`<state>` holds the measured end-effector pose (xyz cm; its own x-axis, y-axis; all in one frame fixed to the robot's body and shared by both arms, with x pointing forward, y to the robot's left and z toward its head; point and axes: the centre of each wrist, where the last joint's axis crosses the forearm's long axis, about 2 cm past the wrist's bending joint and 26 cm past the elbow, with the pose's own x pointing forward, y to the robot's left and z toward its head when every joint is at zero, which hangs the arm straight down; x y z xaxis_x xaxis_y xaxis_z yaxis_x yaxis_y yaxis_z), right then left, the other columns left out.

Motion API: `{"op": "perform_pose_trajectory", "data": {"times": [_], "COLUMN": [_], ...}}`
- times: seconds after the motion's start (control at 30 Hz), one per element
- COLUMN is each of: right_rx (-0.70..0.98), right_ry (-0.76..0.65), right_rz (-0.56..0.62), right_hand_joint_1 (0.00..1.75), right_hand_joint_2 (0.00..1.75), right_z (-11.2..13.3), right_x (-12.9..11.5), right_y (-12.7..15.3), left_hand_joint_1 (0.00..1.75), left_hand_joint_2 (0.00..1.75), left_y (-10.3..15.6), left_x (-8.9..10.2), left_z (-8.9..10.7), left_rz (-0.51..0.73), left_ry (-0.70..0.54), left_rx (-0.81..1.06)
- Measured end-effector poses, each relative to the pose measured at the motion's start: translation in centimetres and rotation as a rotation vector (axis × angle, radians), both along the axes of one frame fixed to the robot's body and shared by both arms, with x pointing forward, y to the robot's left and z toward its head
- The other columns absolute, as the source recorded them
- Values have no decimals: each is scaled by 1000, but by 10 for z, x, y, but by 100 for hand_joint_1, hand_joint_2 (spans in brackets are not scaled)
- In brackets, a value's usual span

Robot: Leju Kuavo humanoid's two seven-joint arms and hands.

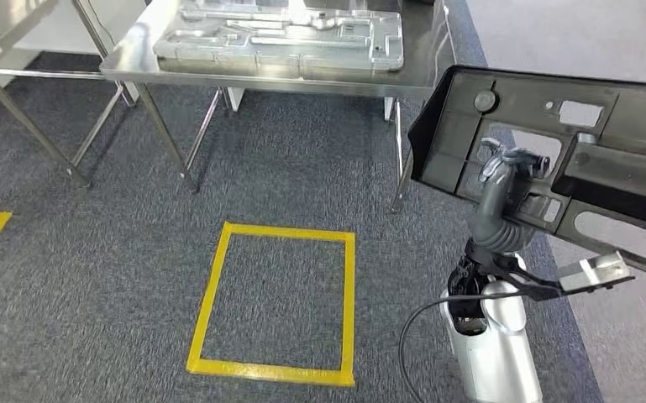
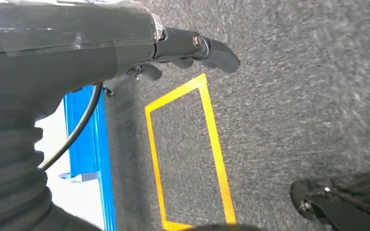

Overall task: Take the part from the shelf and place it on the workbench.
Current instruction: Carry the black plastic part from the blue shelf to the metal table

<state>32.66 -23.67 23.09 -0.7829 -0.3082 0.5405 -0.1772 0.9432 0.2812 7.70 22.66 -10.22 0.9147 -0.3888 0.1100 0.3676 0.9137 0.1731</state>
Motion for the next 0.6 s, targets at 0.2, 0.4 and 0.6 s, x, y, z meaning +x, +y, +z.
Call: {"op": "perform_pose_trajectory", "data": {"times": [0.2,0.4,0.6], "right_rx": [-25,-42,-65], "right_ry": [-3,-5,-11], "right_rz": [10,18,25], "right_hand_joint_1": [175,175,175], "right_hand_joint_2": [175,175,175], "right_z": [7,12,16], "right_x": [9,13,20], "right_y": [7,8,6], "left_hand_joint_1": [0,0,0], "left_hand_joint_2": [175,175,175], "left_y": [1,-1,-6], "left_x": [-1,-4,3], "left_z": [0,-1,1], "left_rz": [2,-1,4], "left_ry": [-1,-15,-44], "left_rx": [-4,-27,-45]}}
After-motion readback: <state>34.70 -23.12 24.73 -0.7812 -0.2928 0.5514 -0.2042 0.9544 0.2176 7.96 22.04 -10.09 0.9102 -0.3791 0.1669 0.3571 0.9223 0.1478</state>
